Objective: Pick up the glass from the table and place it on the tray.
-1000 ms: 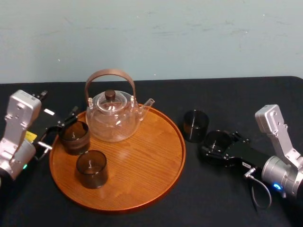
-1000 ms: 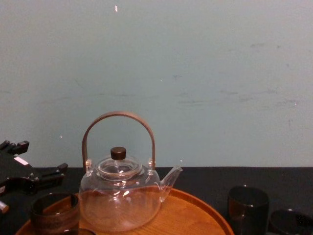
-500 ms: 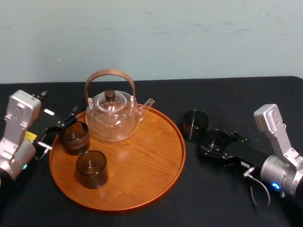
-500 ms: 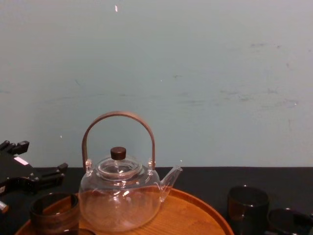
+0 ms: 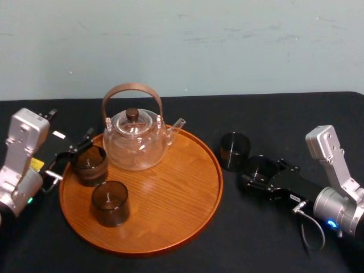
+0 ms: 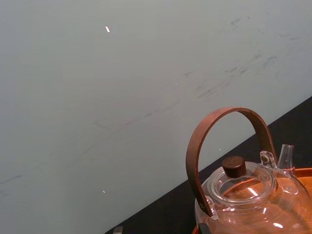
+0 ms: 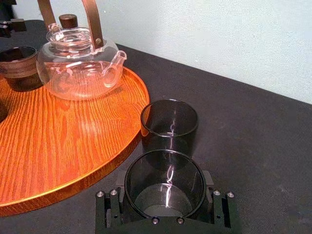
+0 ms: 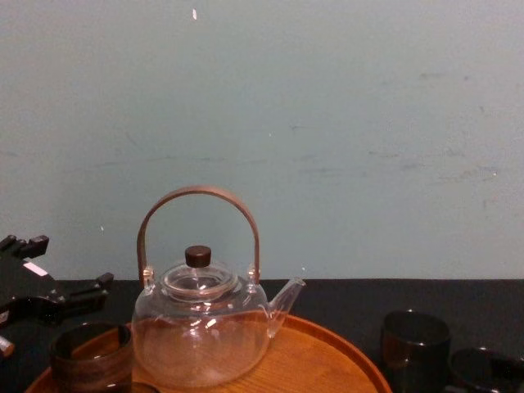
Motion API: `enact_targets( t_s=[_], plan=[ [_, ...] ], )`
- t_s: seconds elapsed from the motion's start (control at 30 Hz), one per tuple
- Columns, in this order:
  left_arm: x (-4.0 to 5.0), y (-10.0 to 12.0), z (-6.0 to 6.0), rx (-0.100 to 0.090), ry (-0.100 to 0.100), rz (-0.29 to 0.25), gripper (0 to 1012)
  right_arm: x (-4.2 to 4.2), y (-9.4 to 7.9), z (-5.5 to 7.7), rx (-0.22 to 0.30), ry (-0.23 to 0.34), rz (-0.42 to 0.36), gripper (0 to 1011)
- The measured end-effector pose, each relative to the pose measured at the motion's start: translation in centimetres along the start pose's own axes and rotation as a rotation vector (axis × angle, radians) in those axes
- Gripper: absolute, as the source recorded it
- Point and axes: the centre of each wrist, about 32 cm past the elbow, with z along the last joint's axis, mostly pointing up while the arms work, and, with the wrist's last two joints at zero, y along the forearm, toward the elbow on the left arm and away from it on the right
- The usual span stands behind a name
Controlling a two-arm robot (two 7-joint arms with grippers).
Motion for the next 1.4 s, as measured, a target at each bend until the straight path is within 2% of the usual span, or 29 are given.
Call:
enact_targets(
  t_s=[0.23,0.33,0.47,0.67,0.83,1.13,1.4],
  plan=[
    [0.0,0.0,0.0,0.0,0.0,0.0,1001,-0.12,-0.6,0.4,0.028,-0.003,0.013,905],
    [0.0,0.0,0.0,0.0,0.0,0.0,1001,-0.46,-1.0,0.9,0.047,-0.008,0.039,904],
    [0.0,0.0,0.0,0.0,0.0,0.0,1001,-1.16,-1.6,1.3,0.064,-0.018,0.085,905],
    [0.0,0.0,0.0,0.0,0.0,0.0,1002,-2.92,-2.1,2.1,0.092,-0.039,0.181,905],
    [0.0,0.0,0.0,0.0,0.0,0.0,1001,-3.88,-1.9,2.5,0.103,-0.051,0.227,905],
    [0.0,0.0,0.0,0.0,0.0,0.0,1001,-4.69,-1.5,2.8,0.105,-0.062,0.262,904],
    [0.0,0.0,0.0,0.0,0.0,0.0,1001,-5.37,-0.2,3.2,0.105,-0.071,0.286,905]
  ],
)
